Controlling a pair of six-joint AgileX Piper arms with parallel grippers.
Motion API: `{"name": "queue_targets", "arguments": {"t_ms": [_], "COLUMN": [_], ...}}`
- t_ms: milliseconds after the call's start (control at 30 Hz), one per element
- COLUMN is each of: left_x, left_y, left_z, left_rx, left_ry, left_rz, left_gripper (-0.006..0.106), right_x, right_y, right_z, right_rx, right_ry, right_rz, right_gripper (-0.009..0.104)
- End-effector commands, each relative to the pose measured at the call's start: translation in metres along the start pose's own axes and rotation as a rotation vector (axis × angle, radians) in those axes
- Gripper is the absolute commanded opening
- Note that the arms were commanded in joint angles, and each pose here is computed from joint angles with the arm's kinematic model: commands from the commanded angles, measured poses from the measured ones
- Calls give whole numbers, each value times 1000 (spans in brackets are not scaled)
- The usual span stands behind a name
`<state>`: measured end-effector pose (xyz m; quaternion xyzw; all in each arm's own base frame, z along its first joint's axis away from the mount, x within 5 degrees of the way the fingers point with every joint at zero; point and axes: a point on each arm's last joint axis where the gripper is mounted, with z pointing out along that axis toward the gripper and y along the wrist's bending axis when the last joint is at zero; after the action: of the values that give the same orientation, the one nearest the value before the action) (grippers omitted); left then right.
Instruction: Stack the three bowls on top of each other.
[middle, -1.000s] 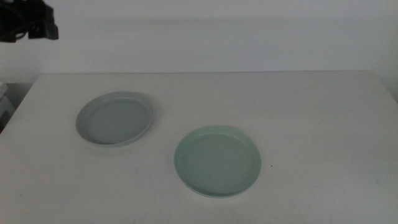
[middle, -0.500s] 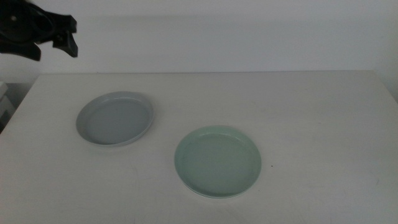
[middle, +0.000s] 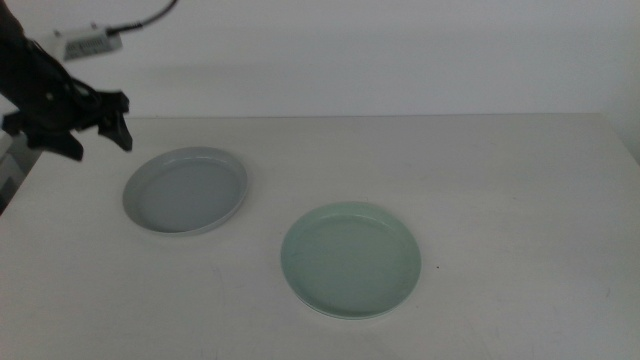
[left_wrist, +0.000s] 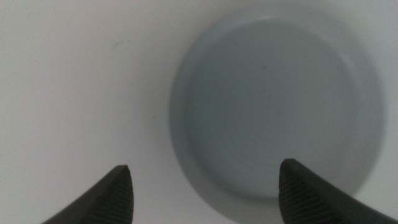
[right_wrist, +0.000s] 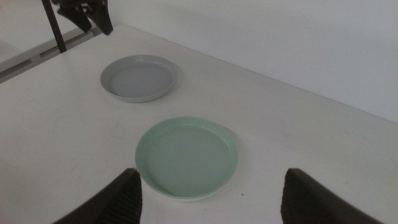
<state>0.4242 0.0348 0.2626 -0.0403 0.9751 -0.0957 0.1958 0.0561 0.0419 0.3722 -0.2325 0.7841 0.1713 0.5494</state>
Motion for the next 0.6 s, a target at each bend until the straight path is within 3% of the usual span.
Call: {"name": "queue_targets", "arguments": {"t_ms": [0,367,567], "left_x": [-12,-12,-9], "left_y": [-4,10,13], "left_z": [-13,51,66], "left_rx": [21,19,21], "left_ry": [-96,-32,-4], "left_rz": [10,-30,-37], "left_gripper": [77,76,51], "right_x": [-12,-12,-12], "right_y": [-2,-2,-2], "right_z": [-2,-2,-2], "right_rx": [20,20,20], "right_ry": [-85,-85,-85], "right_rz": [-1,-1,-1], "right_gripper": [56,56,56]}}
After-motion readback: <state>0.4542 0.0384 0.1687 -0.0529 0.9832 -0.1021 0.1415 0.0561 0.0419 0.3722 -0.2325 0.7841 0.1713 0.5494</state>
